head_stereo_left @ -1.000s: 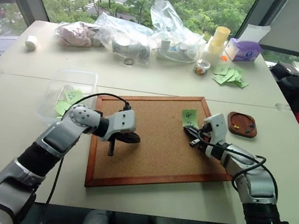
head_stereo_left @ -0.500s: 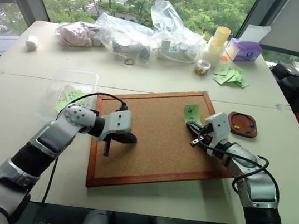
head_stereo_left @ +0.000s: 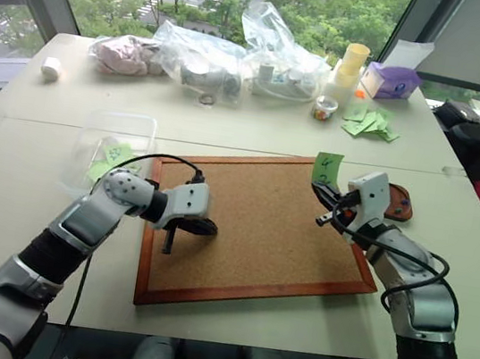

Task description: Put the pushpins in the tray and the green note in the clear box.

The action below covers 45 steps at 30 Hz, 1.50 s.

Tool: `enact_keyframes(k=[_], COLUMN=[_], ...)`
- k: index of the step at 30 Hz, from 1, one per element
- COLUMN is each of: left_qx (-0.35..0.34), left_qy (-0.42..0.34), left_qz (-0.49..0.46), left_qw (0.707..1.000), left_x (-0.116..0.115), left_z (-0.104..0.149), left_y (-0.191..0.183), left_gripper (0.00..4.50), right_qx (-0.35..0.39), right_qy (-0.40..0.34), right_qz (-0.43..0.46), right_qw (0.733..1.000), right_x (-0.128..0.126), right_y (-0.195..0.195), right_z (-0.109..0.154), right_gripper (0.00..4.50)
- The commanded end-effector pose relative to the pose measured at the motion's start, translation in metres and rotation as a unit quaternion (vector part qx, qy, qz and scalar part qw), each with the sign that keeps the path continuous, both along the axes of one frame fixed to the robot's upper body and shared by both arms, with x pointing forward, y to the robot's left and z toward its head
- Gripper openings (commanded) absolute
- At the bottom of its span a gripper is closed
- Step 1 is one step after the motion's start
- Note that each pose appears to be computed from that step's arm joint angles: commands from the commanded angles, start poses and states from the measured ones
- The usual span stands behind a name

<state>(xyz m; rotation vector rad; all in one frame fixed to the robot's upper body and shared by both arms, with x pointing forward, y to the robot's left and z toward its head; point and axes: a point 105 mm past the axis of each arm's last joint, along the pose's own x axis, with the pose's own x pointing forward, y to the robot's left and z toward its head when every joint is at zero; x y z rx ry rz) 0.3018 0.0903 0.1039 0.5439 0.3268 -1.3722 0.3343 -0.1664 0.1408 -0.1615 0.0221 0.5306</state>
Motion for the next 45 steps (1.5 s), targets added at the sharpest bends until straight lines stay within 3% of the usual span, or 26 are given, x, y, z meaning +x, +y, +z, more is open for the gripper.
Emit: enact_keyframes(k=[1,2,4,8,11,12,20,32,35,42,45], left_qx=[-0.184,-0.223,-0.252,-0.278,-0.304,-0.311,-0.327,-0.363,-0.383,-0.385,-0.376], left_qy=[0.029,0.039,0.057,0.079,0.093,0.107,0.2,0.245,0.268,0.276,0.261], left_qz=[0.025,0.025,0.022,0.038,0.076,0.09,0.124,0.133,0.148,0.119,0.098], left_qw=[0.982,0.974,0.966,0.957,0.945,0.94,0.915,0.889,0.872,0.873,0.884], left_x=[0.01,0.011,0.009,0.013,0.029,0.034,0.057,0.083,0.088,0.082,0.078], left_z=[0.081,0.102,0.119,0.131,0.134,0.132,0.109,0.096,0.097,0.099,0.098], left_y=[-0.017,-0.017,-0.015,-0.014,-0.027,-0.036,-0.087,-0.134,-0.139,-0.142,-0.141], left_gripper=[0.0,0.33,0.97,2.91,4.42,4.47,4.47,4.47,3.66,0.1,0.04], right_qx=[-0.026,-0.032,-0.036,-0.044,-0.051,-0.054,-0.061,-0.066,-0.07,-0.07,-0.07], right_qy=[-0.044,-0.046,-0.048,-0.054,-0.065,-0.069,-0.084,-0.097,-0.097,-0.099,-0.101], right_qz=[0.028,0.035,0.041,0.048,0.054,0.057,0.063,0.07,0.07,0.069,0.068], right_qw=[0.998,0.998,0.997,0.996,0.995,0.995,0.993,0.991,0.99,0.99,0.99], right_x=[-0.009,-0.011,-0.012,-0.013,-0.014,-0.015,-0.014,-0.02,-0.021,-0.022,-0.021], right_y=[0.007,0.008,0.009,0.011,0.014,0.016,0.022,0.031,0.032,0.033,0.034], right_z=[0.023,0.025,0.027,0.029,0.035,0.037,0.044,0.052,0.052,0.054,0.054], right_gripper=[0.05,0.01,0.0,0.0,0.0,0.0,0.0,0.0,0.0,0.0,0.0])
